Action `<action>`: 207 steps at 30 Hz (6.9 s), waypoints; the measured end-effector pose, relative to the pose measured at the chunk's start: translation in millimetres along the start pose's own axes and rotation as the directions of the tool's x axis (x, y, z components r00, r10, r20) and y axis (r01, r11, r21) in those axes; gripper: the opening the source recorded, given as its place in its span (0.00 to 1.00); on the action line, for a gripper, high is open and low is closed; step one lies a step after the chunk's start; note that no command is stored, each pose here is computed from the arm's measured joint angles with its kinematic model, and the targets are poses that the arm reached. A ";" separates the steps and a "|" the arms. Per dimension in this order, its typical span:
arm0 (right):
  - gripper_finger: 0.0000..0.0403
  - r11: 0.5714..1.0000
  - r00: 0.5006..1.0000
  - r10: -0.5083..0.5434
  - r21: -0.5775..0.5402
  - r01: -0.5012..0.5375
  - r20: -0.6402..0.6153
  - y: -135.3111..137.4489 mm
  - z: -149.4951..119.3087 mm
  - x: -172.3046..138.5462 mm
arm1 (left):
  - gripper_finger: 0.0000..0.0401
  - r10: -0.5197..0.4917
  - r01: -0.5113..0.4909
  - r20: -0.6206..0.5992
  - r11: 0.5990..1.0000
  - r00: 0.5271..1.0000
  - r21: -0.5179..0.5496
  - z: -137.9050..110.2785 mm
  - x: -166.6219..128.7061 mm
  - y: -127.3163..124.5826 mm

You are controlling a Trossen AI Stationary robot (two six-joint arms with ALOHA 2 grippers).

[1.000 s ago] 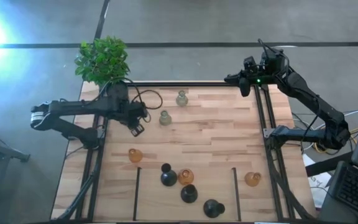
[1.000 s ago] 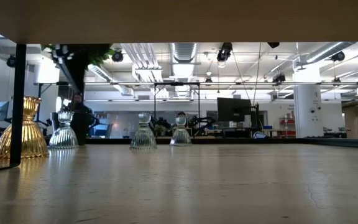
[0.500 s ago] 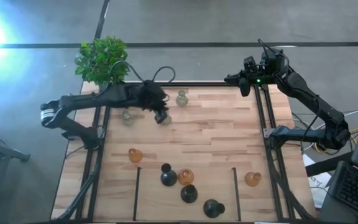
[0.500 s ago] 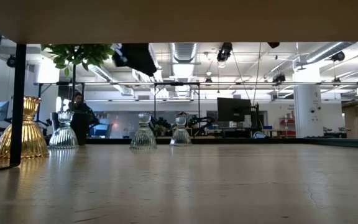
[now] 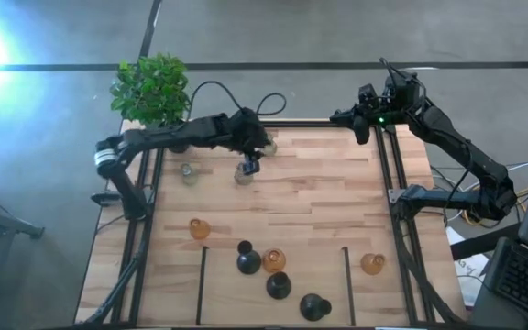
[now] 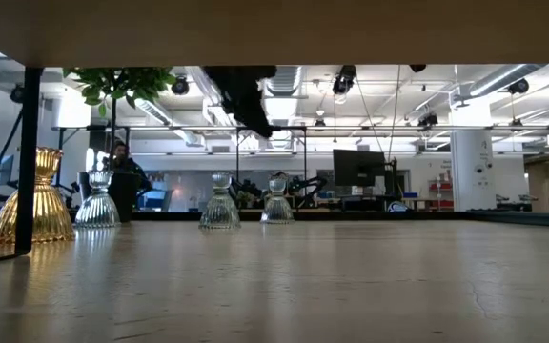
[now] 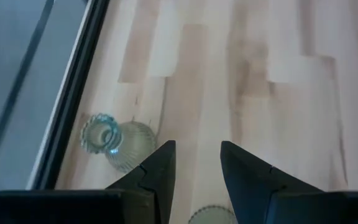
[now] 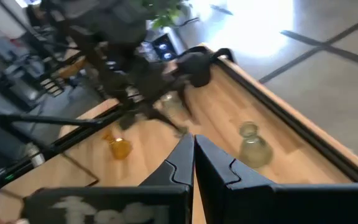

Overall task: Pick & Place candle stick holders
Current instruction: Adjust the top transparent glass candle holder

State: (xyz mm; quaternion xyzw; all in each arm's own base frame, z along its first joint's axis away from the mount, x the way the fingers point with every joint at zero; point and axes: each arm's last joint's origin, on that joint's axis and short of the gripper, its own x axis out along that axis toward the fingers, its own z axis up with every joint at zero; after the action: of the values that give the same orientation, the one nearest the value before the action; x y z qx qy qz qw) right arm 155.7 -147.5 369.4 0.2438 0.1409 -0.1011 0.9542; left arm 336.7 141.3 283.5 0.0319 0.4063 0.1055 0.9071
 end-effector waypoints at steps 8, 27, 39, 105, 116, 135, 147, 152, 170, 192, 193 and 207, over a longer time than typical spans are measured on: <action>0.02 0.998 0.998 0.056 -0.026 -0.056 -0.012 1.7 -0.4 0.0 | 0.33 0.074 -0.076 -0.021 0.984 0.997 -0.164 20.1 17.1 10.6; 0.02 0.979 0.989 0.145 -0.139 -0.148 -0.033 4.0 -1.3 -0.3 | 0.72 0.068 -0.123 -0.219 0.961 0.973 -0.248 25.3 49.1 17.3; 0.02 0.986 0.989 0.141 -0.080 -0.144 -0.034 3.5 -1.4 0.1 | 0.76 0.069 -0.106 -0.248 0.985 0.966 -0.135 25.0 48.1 13.9; 0.02 0.983 0.996 0.093 0.155 -0.093 0.008 -2.2 4.2 6.8 | 0.76 0.098 -0.106 -0.291 0.994 0.952 -0.011 19.6 67.9 15.6; 0.02 0.984 0.996 0.089 0.157 -0.089 0.008 -2.3 4.1 6.8 | 0.76 0.092 -0.099 -0.282 0.995 0.955 -0.012 20.2 68.1 16.0; 0.02 0.983 0.997 0.076 0.165 -0.077 0.011 -2.5 4.2 6.7 | 0.76 0.016 -0.047 -0.297 0.994 0.955 -0.096 25.2 62.3 12.3; 0.02 0.983 0.997 0.078 0.165 -0.079 0.010 -2.4 4.0 6.6 | 0.71 -0.024 -0.063 -0.242 0.935 0.970 -0.348 37.9 38.0 44.9; 0.02 0.984 0.997 0.078 0.162 -0.079 0.010 -2.4 4.1 6.6 | 0.70 -0.007 -0.119 -0.243 0.859 0.970 -0.498 30.7 30.7 72.7; 0.02 0.984 0.997 0.071 0.161 -0.072 0.013 -2.6 4.3 6.6 | 0.70 -0.010 -0.155 -0.297 0.836 0.955 -0.526 18.3 38.0 86.1; 0.02 0.985 0.997 0.071 0.157 -0.072 0.013 -2.6 4.3 6.7 | 0.70 -0.058 -0.111 -0.310 0.859 0.949 -0.499 30.2 43.2 83.6; 0.02 0.985 0.997 0.071 0.157 -0.072 0.013 -2.6 4.3 6.7 | 0.70 -0.057 -0.111 -0.310 0.859 0.949 -0.499 30.2 43.2 83.6; 0.02 0.985 0.997 0.071 0.155 -0.072 0.012 -2.9 4.2 7.0 | 0.65 -0.087 -0.082 -0.298 0.856 0.951 -0.511 30.5 43.5 82.4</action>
State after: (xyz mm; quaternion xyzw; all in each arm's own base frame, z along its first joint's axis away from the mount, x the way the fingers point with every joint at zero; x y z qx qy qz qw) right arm 162.4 -152.9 369.5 0.3220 0.1206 -0.0782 0.9358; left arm 373.9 232.0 284.0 -0.2304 0.5002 0.2133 0.8070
